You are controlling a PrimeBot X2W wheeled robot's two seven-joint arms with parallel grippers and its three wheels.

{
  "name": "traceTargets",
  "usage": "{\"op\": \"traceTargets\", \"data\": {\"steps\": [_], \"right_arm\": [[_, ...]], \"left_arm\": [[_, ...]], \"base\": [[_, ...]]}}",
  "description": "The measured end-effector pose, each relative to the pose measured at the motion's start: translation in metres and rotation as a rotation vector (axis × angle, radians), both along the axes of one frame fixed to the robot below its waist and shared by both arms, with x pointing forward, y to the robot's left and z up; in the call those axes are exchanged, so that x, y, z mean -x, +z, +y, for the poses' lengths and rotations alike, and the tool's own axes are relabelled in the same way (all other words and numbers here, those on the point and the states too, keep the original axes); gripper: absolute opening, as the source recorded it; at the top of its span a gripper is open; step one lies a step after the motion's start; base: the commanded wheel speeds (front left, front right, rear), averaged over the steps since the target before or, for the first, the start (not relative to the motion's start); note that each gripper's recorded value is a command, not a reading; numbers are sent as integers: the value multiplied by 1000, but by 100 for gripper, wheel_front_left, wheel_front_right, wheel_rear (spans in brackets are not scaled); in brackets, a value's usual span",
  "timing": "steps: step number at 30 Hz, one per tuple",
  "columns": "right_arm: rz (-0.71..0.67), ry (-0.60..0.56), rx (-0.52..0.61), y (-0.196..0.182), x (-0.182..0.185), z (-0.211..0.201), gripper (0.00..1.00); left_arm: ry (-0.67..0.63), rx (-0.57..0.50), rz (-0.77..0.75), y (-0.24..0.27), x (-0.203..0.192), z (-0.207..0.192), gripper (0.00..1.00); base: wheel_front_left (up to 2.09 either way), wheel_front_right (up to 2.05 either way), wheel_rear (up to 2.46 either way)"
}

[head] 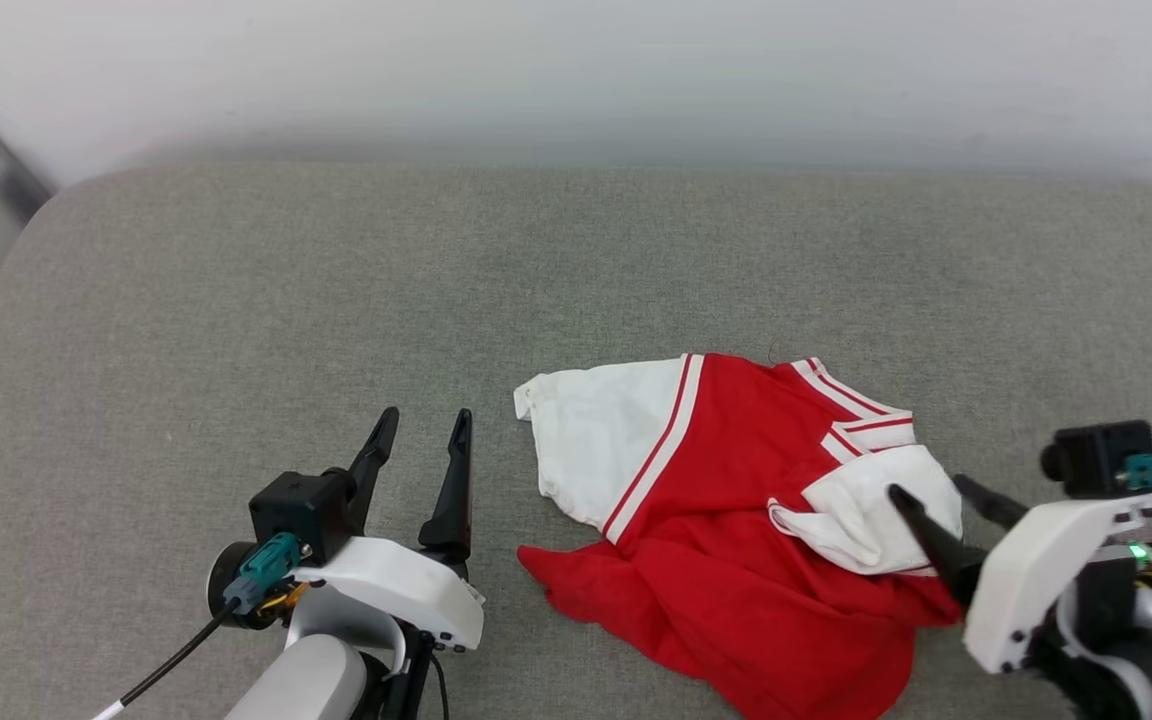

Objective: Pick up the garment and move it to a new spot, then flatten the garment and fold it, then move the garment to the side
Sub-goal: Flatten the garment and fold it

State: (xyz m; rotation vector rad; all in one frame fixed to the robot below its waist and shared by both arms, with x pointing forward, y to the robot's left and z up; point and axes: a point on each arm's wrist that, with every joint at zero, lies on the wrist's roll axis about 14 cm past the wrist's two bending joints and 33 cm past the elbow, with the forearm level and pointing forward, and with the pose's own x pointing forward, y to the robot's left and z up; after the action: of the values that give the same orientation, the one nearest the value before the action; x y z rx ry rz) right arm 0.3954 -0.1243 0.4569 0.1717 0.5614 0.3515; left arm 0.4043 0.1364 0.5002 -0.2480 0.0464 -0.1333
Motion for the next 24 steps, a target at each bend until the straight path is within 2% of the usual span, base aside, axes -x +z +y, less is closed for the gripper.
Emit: {"op": "traceTargets", "data": {"steps": [4, 7, 8, 16, 17, 18, 19, 24], "right_arm": [[52, -61, 49, -1, 0, -33, 100], [120, -63, 86, -9, -2, -46, 100], [182, -45, 114, -18, -6, -49, 100], [299, 37, 129, -45, -14, -30, 100], [305, 44, 129, -47, -15, -28, 75], [309, 49, 130, -48, -16, -26, 18], [310, 54, 133, -49, -16, -25, 0], [253, 69, 146, -34, -20, -25, 0]], "left_arm": [[-4, 3, -4, 1, 2, -2, 100], [-7, 5, 3, -1, 2, -4, 100], [-11, 6, 9, -5, 1, -5, 100], [12, 2, 24, -13, -8, 4, 100], [15, 1, 28, -15, -9, 5, 100], [19, 1, 32, -17, -9, 6, 100], [22, 1, 36, -18, -9, 7, 100], [23, 0, 33, -18, -10, 7, 100]], "base": [[0, 0, 0], [0, 0, 0], [0, 0, 0], [0, 0, 0], [0, 0, 0], [0, 0, 0], [0, 0, 0], [0, 0, 0]]}}
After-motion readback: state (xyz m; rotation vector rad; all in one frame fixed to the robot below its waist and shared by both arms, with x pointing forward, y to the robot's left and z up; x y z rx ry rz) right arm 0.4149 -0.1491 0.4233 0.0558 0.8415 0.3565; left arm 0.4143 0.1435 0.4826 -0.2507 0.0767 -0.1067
